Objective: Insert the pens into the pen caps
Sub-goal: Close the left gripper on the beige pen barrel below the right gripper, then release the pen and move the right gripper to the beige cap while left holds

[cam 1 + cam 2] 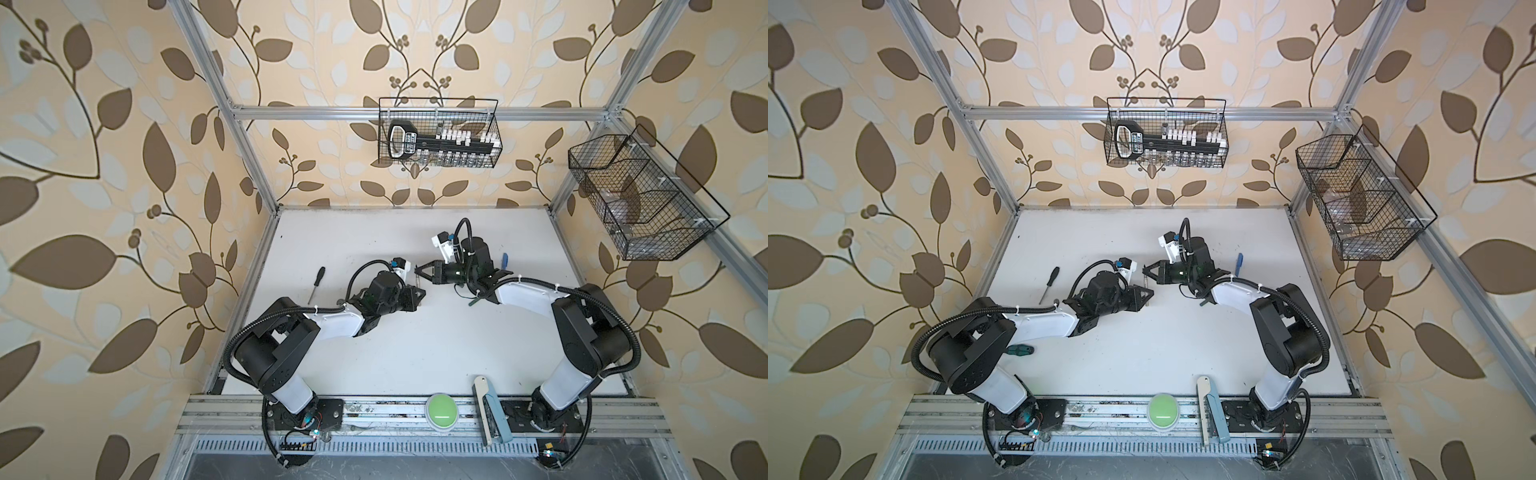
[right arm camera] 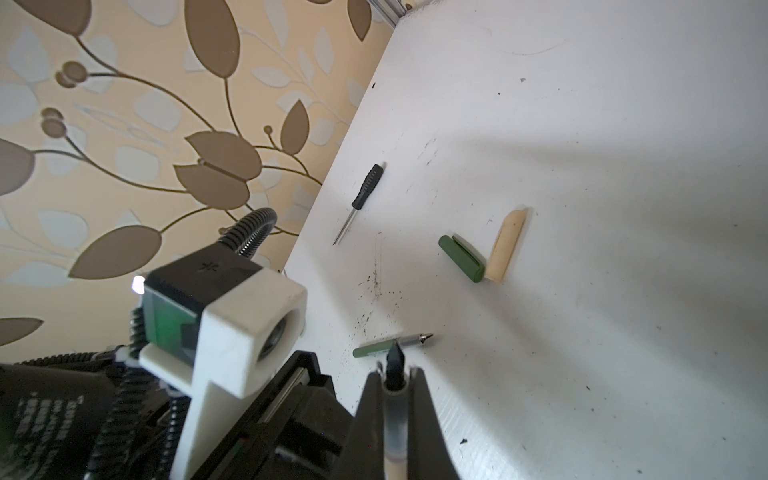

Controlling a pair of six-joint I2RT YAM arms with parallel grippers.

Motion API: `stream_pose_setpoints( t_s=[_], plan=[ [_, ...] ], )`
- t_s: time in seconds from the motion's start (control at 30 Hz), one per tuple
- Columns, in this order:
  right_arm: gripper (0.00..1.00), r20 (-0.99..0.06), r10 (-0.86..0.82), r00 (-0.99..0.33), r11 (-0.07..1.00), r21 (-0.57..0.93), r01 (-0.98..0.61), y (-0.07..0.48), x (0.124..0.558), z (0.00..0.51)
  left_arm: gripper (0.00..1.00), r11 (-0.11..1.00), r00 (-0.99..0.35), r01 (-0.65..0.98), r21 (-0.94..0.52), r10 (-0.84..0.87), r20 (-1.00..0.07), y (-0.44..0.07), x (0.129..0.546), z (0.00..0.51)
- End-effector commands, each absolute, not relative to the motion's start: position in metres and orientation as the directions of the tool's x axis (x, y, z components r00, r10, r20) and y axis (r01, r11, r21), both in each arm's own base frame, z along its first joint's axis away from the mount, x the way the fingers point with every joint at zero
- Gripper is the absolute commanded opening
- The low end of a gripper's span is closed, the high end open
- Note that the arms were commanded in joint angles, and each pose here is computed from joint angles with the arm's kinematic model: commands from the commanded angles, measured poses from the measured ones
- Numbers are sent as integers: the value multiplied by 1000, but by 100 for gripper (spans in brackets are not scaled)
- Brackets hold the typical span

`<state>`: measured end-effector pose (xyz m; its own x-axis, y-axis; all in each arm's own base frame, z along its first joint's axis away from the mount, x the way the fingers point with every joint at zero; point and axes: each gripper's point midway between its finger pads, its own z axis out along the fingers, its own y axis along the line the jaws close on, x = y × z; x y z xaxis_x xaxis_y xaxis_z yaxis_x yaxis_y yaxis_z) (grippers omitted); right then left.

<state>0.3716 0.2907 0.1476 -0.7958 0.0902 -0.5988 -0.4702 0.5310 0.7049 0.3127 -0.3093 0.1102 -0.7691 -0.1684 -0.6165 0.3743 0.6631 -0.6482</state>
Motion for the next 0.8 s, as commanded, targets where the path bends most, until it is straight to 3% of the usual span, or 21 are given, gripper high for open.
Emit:
stream_pose_setpoints(
  t_s=[0.0, 0.07, 0.2, 0.27, 0.47, 0.77],
  plan=[
    [2, -590, 89, -802, 508, 720, -473, 292, 364, 149, 4, 626, -706, 449, -637, -187, -683, -313, 313, 147],
    [5, -595, 88, -799, 510, 716, -477, 291, 363, 150, 2, 642, -702, 448, -623, -178, -689, -309, 313, 147],
    [35, -631, 78, -772, 571, 663, -484, 282, 367, 158, 1, 713, -694, 421, -561, -146, -705, -294, 314, 146],
    [42, -647, 66, -760, 649, 606, -460, 274, 373, 162, 0, 754, -686, 393, -527, -141, -714, -280, 313, 149],
    [45, -605, -25, -796, 869, 381, -317, 248, 403, 143, 0, 863, -645, 314, -396, -112, -756, -233, 303, 163],
    [46, -527, -173, -832, 885, 288, -367, 305, 437, 108, 2, 909, -595, 261, -325, -113, -795, -188, 278, 182]
  ],
)
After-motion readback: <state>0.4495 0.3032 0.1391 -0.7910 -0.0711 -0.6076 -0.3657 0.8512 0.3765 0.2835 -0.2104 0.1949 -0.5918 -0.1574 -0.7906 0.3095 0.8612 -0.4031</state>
